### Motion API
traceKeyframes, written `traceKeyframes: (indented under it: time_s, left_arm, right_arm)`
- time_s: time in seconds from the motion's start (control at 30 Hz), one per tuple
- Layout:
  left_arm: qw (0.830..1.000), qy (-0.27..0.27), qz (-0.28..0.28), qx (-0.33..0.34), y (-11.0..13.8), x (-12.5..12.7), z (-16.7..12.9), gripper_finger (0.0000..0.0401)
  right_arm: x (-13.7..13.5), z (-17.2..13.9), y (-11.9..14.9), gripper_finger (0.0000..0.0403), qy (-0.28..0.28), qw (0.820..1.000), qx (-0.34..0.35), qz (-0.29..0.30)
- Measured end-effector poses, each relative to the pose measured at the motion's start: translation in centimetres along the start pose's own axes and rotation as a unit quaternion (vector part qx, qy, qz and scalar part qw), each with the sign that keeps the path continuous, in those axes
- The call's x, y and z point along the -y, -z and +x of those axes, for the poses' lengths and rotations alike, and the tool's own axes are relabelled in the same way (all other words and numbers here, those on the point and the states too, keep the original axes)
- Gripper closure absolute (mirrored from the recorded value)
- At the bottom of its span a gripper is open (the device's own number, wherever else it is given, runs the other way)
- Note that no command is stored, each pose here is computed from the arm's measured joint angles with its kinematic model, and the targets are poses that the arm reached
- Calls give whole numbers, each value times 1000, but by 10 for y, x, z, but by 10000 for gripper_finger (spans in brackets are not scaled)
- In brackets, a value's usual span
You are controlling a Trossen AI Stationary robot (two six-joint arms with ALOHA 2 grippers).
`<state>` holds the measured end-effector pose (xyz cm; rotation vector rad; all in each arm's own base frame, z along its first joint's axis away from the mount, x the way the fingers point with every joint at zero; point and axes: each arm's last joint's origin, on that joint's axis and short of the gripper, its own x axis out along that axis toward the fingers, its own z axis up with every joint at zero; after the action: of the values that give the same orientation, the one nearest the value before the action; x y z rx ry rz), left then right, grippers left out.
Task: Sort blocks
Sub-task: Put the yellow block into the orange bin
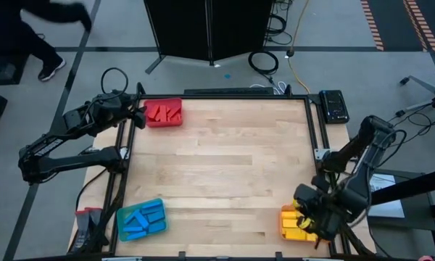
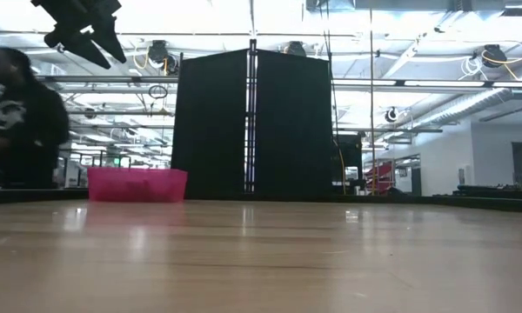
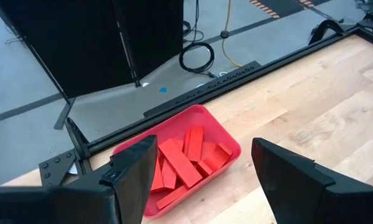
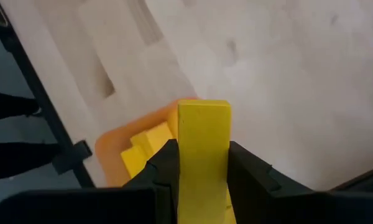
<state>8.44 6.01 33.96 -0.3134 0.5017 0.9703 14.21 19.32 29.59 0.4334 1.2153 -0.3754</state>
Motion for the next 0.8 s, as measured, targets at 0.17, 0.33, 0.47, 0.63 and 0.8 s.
traceKeyframes:
  time_s: [0.17,0.33,0.47,0.63,0.8]
  left_arm:
    - [1000,0,0,0,0,0,0,134]
    - [1000,0,1,0,0,0,0,134]
    - [1000,1,3,3,-1,0,0,134]
    - [1000,1,3,3,-1,0,0,134]
    - [1000,2,2,5,-1,0,0,134]
  right_arm:
    - [-1,17,26,324,-16,1000,-10,23]
    - [0,42,48,324,-41,997,-52,47]
    - [2,59,55,324,-59,995,-55,61]
    - [7,74,60,324,-57,993,-72,73]
    - [8,76,61,253,-59,993,-69,74]
